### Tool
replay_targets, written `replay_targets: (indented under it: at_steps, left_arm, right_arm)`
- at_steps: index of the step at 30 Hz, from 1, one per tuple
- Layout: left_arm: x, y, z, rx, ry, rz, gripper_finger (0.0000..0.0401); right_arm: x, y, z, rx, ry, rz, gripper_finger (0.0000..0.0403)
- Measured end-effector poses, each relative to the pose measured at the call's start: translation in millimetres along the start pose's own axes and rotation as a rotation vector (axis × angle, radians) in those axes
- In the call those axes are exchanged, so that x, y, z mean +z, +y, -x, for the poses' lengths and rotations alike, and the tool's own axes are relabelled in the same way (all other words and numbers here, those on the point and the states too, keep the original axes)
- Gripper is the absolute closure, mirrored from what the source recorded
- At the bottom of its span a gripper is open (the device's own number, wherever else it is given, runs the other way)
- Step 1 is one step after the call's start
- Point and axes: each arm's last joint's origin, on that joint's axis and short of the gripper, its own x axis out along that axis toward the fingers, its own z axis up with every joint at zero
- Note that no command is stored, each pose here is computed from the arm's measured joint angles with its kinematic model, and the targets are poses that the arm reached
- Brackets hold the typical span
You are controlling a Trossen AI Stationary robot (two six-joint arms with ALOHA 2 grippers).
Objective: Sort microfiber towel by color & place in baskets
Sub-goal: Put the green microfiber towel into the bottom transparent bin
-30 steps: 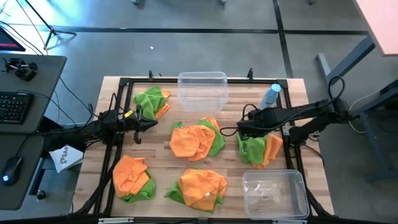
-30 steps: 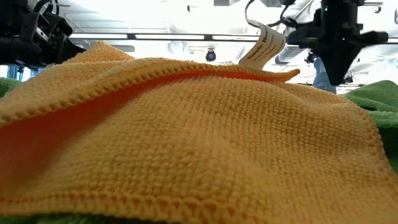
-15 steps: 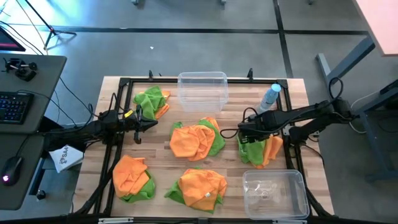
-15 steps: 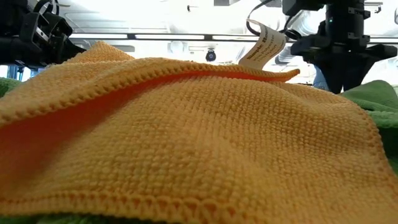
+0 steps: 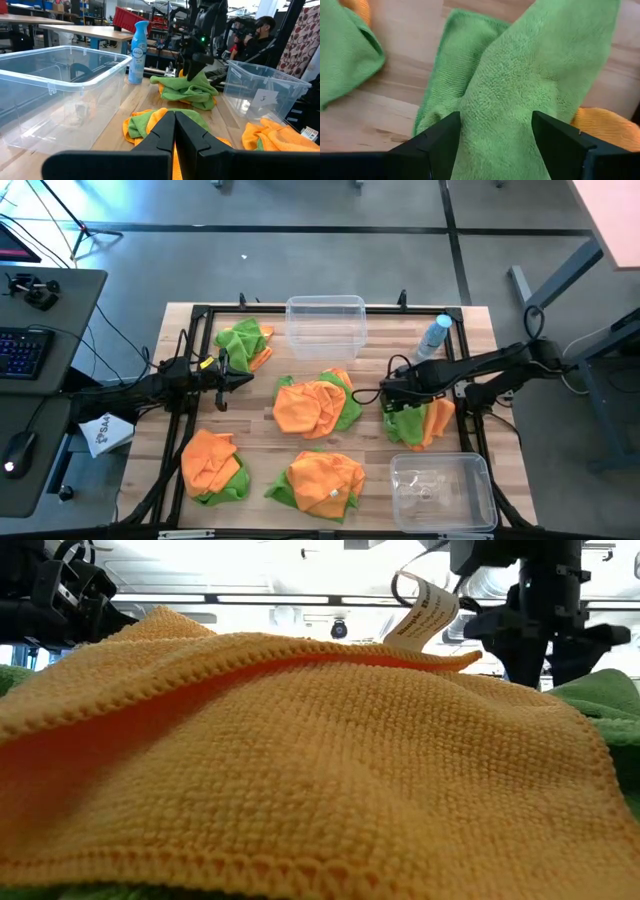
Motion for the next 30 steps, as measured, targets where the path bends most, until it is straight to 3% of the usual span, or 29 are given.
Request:
replay_targets:
  at_steps: [12,17,23,30]
  left_arm:
    - [0,0,0,0.000,0.000,0.000,0.0401]
    - [0,0,0,0.000,0.000,0.000,0.0401]
    - [0,0,0,0.000,0.001,0.000,0.0401]
    - [0,0,0,0.000,0.000,0.000,0.0401]
  right_arm:
    - [-5,-1,-26,-0.021,0.044,-0.006,0.0175]
    - [-4,1,-24,-0.010,0.043,-0.006,0.0244]
    - [-4,1,-23,-0.003,0.042,0.021,0.0385]
    - [0,4,4,0.067,0.001,0.033,0.0393]
